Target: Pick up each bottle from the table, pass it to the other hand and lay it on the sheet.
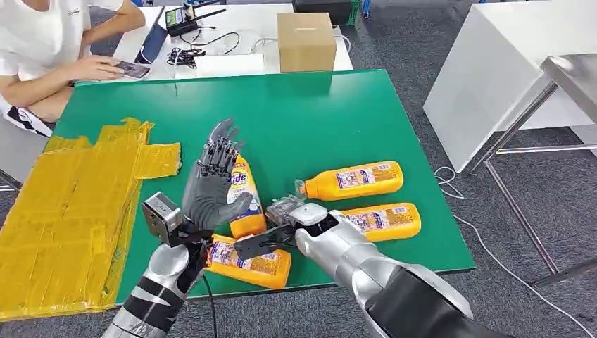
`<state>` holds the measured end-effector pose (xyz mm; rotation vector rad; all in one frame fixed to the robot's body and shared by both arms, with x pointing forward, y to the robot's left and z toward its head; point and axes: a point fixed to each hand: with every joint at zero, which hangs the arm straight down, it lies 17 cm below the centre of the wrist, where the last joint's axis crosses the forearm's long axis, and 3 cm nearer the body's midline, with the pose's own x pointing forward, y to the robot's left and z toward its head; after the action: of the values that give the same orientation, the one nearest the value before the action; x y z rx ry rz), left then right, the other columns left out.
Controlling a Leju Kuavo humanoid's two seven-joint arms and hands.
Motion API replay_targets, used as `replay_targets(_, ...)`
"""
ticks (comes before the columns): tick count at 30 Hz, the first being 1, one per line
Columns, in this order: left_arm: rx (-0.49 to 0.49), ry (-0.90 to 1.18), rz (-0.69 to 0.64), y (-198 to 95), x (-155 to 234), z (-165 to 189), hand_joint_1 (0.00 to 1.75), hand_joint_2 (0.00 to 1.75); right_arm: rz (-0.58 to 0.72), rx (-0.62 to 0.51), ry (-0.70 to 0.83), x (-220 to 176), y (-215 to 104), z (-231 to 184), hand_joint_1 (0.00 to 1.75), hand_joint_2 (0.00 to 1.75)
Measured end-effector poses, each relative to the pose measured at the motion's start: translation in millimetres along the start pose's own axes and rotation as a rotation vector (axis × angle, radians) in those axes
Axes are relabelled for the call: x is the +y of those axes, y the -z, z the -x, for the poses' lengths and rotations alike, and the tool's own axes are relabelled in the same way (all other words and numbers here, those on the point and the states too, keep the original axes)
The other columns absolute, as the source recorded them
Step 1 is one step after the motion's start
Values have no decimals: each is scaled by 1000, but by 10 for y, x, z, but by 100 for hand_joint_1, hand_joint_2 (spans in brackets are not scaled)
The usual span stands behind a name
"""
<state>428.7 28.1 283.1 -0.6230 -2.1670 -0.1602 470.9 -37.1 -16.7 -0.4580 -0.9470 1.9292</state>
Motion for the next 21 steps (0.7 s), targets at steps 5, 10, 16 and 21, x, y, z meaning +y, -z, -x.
replay_targets(5,2,4,0,-3,1,6,0,175,74,54,5,-157,16,71,0,175)
replay_targets(10,27,29,-23,-64,57,60,0,175,296,124,185,-630,-17,213,0,175)
replay_targets(16,52,73,-78,-230,223,50,0,175,664,124,432,-1405,-291,431,0,175)
replay_targets(21,51,110,-135,-433,393,-16,0,175,939,-49,717,-1791,-721,335,0,175)
